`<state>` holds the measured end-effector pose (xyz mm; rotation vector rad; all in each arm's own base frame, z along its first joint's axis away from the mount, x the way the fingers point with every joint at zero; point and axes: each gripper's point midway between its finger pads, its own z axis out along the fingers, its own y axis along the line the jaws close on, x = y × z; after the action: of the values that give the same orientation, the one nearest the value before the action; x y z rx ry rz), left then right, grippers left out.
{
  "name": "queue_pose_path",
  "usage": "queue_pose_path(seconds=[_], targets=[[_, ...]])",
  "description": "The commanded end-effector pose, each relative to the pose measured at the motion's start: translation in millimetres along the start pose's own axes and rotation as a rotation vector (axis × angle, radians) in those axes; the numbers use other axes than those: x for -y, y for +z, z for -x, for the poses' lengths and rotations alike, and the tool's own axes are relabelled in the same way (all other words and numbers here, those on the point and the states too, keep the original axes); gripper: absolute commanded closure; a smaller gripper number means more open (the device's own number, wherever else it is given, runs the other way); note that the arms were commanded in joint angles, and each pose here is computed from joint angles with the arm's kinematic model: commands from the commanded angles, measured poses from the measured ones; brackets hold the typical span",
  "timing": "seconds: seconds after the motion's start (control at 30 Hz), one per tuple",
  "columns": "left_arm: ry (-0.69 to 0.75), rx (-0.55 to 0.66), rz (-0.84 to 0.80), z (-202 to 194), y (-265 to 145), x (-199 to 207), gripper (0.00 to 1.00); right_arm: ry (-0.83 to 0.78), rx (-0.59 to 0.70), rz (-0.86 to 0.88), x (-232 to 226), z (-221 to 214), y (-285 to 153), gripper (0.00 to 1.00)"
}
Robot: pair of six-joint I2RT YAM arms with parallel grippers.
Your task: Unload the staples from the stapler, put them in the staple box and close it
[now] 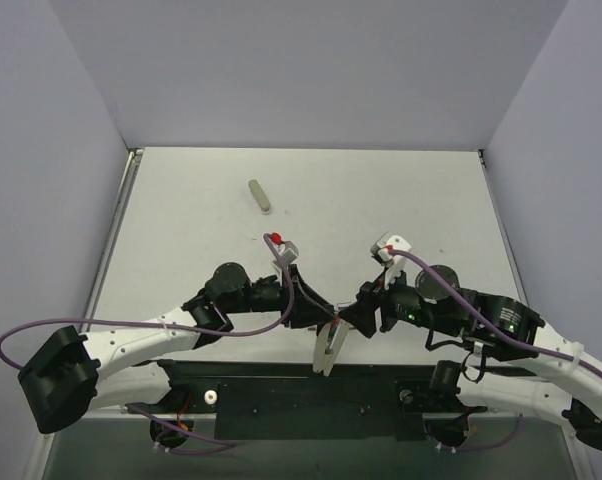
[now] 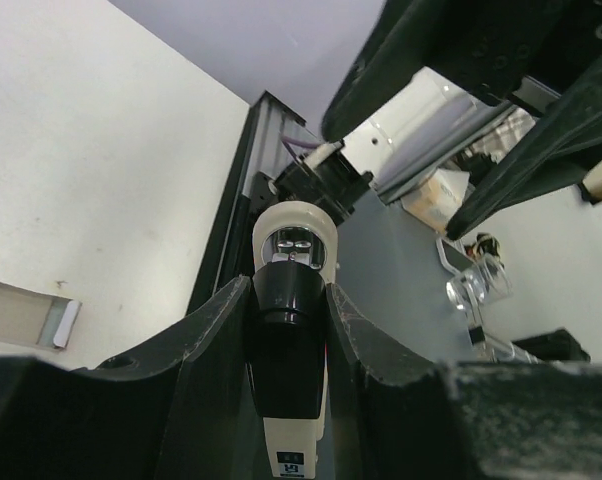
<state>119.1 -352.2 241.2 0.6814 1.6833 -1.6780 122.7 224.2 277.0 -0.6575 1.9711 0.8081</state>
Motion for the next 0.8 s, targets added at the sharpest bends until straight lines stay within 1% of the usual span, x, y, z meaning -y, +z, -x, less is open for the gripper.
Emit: queue_pose_path(seconds=[0.0,0.1,0.37,0.47,0.57,0.77], targets=[[0.170,0.001,-0.230,22,-5,61,1.00,-0.075,-0.127,0.163,-28,-17,3,0.49],[0.205,-0.020,-0.243,19,-8,68,1.00,-0.095,-0.166,0.233,-40,-23,4,0.50],[0.267,-0.054,-0.314,10,-15,87,1.00,-0.127,-0.236,0.350,-57,-35,3,0.52],[0.289,-0.068,-0.324,6,-15,90,1.00,-0.130,-0.241,0.360,-59,-36,3,0.56],[0.296,-0.076,-0.321,4,-14,90,1.00,-0.132,-0.254,0.382,-61,-39,2,0.62],[0.307,-0.081,-0.324,2,-16,91,1.00,-0.137,-0.271,0.432,-66,-47,-5,0.62]])
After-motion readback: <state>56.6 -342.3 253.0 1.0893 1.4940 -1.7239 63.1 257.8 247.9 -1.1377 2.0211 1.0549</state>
